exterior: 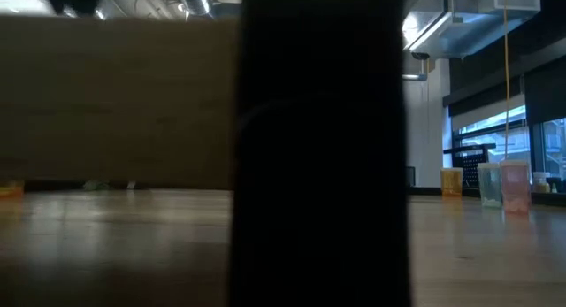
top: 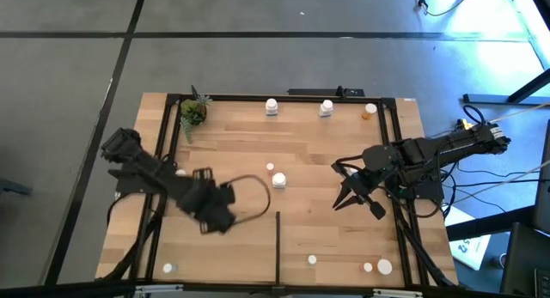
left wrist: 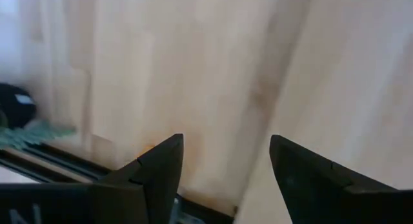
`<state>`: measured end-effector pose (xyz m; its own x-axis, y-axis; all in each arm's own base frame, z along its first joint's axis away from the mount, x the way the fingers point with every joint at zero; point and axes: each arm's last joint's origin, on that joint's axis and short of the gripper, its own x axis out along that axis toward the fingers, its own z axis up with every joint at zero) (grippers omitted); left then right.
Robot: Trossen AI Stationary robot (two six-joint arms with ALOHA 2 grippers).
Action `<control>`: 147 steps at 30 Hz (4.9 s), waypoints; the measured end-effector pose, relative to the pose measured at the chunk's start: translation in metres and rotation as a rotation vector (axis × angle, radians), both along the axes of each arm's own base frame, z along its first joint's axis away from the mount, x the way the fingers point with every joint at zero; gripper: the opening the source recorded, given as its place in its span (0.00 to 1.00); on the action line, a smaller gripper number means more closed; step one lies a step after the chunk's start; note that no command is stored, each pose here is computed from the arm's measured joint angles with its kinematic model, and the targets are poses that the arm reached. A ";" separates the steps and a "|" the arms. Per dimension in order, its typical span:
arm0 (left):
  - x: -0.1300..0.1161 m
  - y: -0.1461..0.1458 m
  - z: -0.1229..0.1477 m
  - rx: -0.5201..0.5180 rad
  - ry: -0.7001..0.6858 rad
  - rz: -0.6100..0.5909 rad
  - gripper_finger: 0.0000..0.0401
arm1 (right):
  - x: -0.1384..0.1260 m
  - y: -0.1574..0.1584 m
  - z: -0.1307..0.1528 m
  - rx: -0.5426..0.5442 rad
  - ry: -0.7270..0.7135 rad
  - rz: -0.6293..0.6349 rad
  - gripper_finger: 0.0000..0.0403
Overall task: Pick and place medicine bottles onto shelf by color
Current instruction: Put the bottom white pill bottle on the shelf
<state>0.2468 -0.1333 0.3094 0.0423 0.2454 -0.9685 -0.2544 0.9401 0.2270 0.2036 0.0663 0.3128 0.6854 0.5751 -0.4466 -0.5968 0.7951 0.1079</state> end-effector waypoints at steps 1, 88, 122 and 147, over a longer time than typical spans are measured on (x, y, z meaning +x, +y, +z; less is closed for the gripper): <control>0.002 0.008 0.002 0.003 -0.007 -0.001 0.56 | 0.000 0.000 0.000 -0.003 -0.002 0.002 0.09; 0.080 0.141 -0.117 -0.141 -0.780 -0.315 0.56 | 0.055 -0.045 0.028 -0.081 0.261 -0.588 0.09; 0.093 0.141 -0.139 -0.144 -0.772 -0.302 0.56 | 0.054 -0.045 0.028 -0.083 0.263 -0.587 0.09; 0.092 0.140 -0.139 -0.105 -0.765 -0.289 0.52 | 0.054 -0.045 0.028 -0.086 0.262 -0.586 0.09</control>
<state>0.3392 0.0065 0.1701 0.7471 0.0333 -0.6638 -0.0476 0.9989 -0.0034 0.2579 0.0210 0.3403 0.7371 0.0940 -0.6692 -0.0243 0.9933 0.1127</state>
